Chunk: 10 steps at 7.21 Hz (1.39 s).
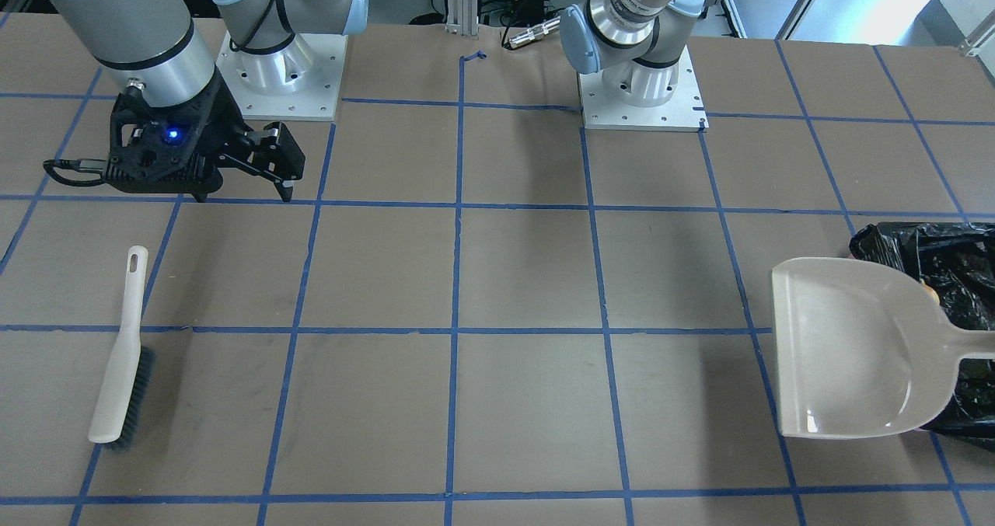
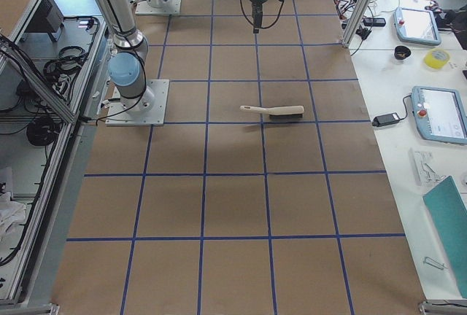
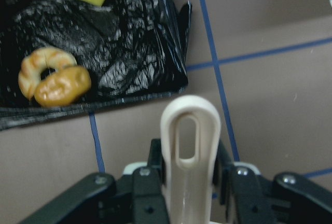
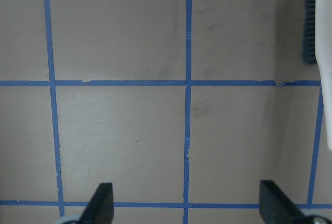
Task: Sweep and dump trash into bin
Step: 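Swing the white dustpan away from the bin with the left gripper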
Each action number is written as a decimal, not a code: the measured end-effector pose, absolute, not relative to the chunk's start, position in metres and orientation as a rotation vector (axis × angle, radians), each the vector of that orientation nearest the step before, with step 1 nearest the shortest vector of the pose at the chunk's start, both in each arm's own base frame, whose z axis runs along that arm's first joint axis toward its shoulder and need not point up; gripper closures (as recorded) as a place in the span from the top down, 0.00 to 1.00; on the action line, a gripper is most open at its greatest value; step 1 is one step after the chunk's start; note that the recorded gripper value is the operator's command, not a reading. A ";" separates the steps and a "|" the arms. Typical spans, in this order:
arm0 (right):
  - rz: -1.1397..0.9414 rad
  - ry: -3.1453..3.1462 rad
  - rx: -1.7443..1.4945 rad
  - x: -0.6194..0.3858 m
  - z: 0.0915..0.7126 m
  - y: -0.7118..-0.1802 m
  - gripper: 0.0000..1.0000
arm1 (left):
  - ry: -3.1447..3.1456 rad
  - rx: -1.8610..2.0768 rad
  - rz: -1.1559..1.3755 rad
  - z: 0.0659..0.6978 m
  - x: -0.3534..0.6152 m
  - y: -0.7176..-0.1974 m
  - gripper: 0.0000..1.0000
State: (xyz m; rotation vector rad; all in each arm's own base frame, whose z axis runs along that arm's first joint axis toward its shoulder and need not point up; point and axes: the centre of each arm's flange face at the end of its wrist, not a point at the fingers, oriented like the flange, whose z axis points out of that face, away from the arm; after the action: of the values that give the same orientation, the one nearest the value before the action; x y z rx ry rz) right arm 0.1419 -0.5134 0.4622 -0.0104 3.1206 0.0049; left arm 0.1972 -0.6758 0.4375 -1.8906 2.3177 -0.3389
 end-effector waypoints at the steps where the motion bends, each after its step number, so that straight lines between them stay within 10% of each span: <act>1: 0.008 3.119 -0.009 0.142 0.461 -0.514 1.00 | 2.351 -1.900 -0.281 0.415 0.181 -0.685 0.00; 10: 0.032 3.120 -0.006 0.142 0.454 -0.518 1.00 | 2.114 -2.127 -0.114 0.286 0.073 -0.731 0.00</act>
State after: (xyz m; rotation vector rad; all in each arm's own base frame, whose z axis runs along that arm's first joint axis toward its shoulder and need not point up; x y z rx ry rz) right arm 0.1421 -0.5182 0.4536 -0.0059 3.1198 0.0317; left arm 0.0733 -0.7307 0.2856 -2.1267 2.1140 -0.1140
